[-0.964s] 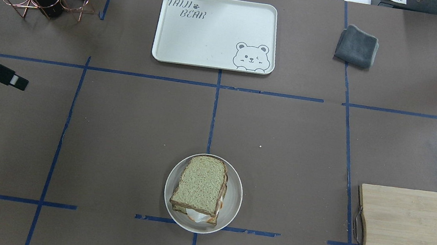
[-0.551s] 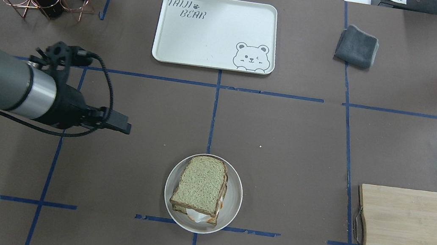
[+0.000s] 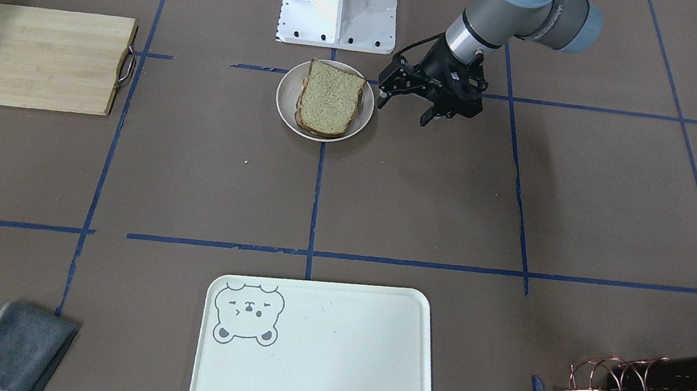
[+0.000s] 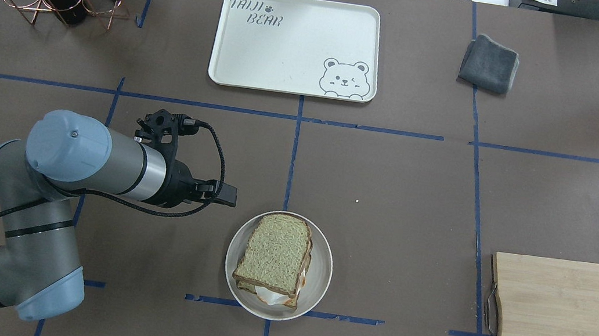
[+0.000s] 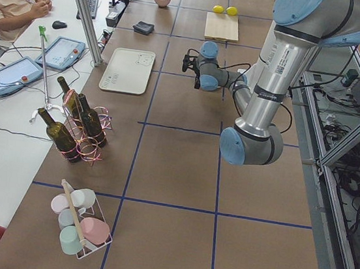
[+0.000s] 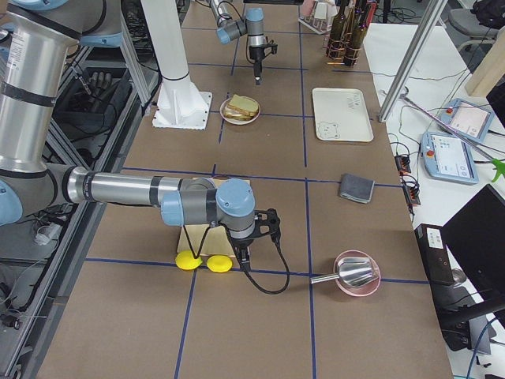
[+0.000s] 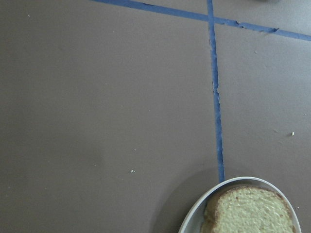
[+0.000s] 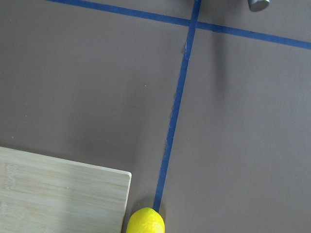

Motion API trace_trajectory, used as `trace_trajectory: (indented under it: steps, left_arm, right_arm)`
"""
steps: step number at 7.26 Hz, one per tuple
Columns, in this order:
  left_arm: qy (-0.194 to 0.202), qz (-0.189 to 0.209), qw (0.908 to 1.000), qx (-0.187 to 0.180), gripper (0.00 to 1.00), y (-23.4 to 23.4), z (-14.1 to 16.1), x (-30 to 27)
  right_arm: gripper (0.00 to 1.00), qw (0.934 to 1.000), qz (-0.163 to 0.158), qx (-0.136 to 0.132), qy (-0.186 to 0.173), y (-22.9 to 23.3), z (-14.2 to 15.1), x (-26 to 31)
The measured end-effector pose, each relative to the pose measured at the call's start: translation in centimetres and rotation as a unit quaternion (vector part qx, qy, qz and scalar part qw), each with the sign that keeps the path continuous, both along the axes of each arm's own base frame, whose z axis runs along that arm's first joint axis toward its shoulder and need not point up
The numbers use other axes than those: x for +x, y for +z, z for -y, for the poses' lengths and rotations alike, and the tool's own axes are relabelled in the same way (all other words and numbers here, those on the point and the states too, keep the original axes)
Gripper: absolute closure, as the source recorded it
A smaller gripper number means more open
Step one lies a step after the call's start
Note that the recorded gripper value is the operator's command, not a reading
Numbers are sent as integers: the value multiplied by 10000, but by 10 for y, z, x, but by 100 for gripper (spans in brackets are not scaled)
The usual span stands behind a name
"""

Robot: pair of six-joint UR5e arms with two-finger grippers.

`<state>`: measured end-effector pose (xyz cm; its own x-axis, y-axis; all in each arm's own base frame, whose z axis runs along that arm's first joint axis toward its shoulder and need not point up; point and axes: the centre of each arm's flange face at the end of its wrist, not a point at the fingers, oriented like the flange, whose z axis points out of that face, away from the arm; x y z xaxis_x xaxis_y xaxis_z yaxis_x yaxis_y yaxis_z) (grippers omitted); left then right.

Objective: Make sandwich and place on tray
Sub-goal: 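Move the left gripper to the plate rim and grasp it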

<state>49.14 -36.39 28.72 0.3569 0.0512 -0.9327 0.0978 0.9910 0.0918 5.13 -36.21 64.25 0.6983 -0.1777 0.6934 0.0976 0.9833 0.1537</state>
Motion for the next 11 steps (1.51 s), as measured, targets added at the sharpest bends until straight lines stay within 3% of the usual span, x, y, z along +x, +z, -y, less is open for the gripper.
trace_trajectory:
  steps: [1,7,11]
  left_arm:
    - [-2,-42,10000,-80,48,13,-1,9]
    - [113,-230,9978,-605,46,16,-32,33]
    - [349,-324,9968,-635,55,14,-61,51]
  right_arm:
    - [0,10000,17,-42,3,2,-3,0]
    - [0,10000,3,18,-7,1,-2,0]
    - [0,10000,-1,42,-6,-1,-1,0]
